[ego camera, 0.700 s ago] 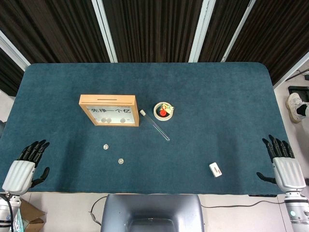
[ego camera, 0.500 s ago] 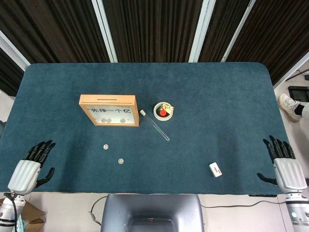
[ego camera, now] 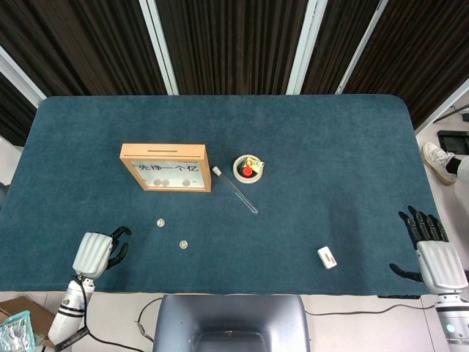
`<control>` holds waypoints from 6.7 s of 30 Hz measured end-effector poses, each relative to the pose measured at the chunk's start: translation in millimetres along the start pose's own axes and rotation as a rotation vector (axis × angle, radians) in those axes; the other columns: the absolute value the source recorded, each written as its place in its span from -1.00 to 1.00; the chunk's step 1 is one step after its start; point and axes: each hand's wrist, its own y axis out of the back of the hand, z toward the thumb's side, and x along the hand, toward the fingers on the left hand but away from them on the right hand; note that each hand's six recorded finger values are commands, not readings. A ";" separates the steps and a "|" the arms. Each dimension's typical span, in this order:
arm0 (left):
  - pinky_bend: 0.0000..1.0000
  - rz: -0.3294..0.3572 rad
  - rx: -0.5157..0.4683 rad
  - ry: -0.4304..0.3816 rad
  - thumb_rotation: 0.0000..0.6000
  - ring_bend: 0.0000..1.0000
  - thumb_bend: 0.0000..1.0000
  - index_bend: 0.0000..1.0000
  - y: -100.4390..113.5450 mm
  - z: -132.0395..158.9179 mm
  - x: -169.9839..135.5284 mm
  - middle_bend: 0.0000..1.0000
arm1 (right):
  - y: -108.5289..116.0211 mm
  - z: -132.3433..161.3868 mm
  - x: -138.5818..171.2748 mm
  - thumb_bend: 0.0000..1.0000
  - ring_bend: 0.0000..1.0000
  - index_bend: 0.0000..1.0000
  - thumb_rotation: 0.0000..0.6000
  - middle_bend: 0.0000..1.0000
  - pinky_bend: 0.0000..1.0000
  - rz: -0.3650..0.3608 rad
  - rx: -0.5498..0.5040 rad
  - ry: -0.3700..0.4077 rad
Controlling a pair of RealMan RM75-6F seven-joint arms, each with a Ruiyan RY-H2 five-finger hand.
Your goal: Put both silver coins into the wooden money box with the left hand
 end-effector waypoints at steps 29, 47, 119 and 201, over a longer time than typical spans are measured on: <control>1.00 -0.033 0.084 0.048 1.00 1.00 -0.26 -0.11 -60.6 43.4 63.8 1.00 | -1.5 -5.0 -2.7 -0.78 -1.00 -1.00 1.00 -1.00 -1.00 0.028 -0.013 -0.016; 1.00 -0.081 0.127 0.078 1.00 1.00 -0.29 -0.16 -66.9 46.8 67.3 1.00 | 3.2 -6.8 -2.0 -0.78 -1.00 -1.00 1.00 -1.00 -1.00 0.004 -0.033 -0.018; 1.00 -0.094 0.132 0.081 1.00 1.00 -0.32 0.08 -63.0 49.0 84.7 1.00 | 3.6 -7.8 -0.4 -0.78 -1.00 -1.00 1.00 -1.00 -1.00 0.016 -0.026 -0.008; 1.00 -0.038 -0.204 0.138 1.00 1.00 0.06 0.22 151.5 85.3 231.0 1.00 | 19.7 -23.2 3.3 -0.78 -1.00 -1.00 1.00 -1.00 -1.00 -0.007 -0.092 -0.036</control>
